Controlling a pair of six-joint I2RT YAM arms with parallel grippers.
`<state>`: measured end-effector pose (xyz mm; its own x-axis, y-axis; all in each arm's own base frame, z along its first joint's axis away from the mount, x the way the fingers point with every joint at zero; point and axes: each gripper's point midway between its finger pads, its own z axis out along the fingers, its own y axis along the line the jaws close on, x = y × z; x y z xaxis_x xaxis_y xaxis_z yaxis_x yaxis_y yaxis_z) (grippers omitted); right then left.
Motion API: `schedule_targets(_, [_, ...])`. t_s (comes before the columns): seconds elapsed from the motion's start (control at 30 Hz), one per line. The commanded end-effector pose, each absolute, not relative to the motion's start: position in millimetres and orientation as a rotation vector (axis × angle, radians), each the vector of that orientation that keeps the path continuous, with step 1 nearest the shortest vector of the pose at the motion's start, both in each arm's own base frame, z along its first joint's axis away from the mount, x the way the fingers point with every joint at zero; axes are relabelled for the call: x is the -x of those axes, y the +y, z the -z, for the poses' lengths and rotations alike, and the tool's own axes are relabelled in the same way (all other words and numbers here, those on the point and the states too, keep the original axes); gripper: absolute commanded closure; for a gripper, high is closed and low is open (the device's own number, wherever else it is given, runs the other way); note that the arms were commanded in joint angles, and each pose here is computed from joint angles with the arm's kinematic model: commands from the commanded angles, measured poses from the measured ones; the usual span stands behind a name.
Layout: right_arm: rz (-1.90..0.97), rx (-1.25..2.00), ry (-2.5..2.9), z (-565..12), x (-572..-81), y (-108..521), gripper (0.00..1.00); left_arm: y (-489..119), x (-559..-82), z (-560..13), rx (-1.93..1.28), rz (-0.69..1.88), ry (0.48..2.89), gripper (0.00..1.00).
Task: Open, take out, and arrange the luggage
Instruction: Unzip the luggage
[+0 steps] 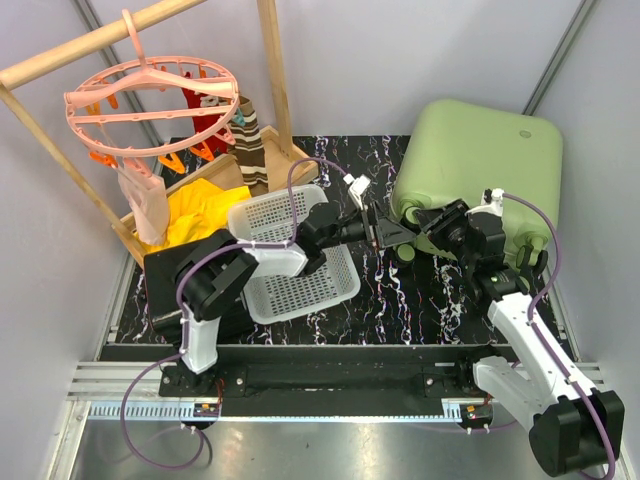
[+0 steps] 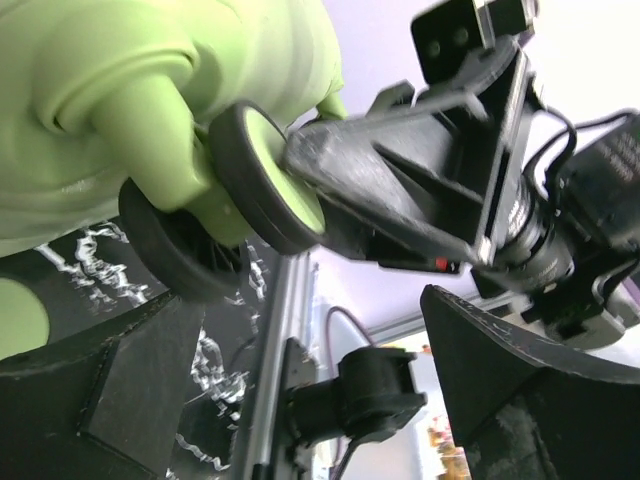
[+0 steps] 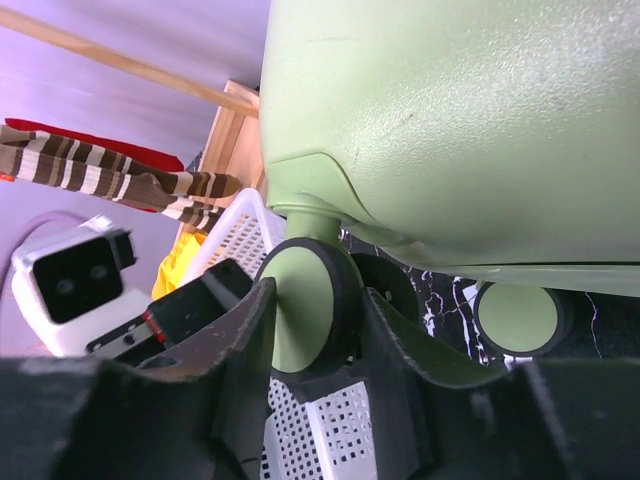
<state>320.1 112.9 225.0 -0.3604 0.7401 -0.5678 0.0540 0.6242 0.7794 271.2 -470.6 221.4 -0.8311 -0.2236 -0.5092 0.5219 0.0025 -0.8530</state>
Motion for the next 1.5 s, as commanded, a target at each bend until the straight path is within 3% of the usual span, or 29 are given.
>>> schedule_targets(0.0, [-0.842,-0.629,1.723,-245.5,-329.0,109.6,0.6,-452.8,-259.9,-305.4,-0.482,1.794,1.42,0.07])
schedule_targets(0.3, [-0.848,-0.644,1.685,-247.7,-337.3,106.7,0.73,-441.5,-280.7,-256.0,-0.536,1.275,1.596,0.11])
schedule_targets(0.63, [-0.855,-0.661,1.654,-251.6,-340.4,103.3,0.81,-418.0,-311.0,-200.4,-0.378,0.881,1.695,0.28])
schedule_targets(0.97, [-0.865,-0.676,1.643,-250.4,-338.7,101.4,0.82,-443.4,-323.8,-172.5,-0.417,0.845,1.694,0.45])
schedule_targets(1.3, [-0.878,-0.68,1.629,-252.6,-336.1,100.7,0.82,-468.0,-344.4,-167.0,-0.419,0.827,1.677,0.45])
schedule_targets(1.47, [-0.884,-0.682,1.628,-252.2,-336.3,101.1,0.82,-474.9,-351.5,-158.5,-0.425,0.809,1.69,0.51])
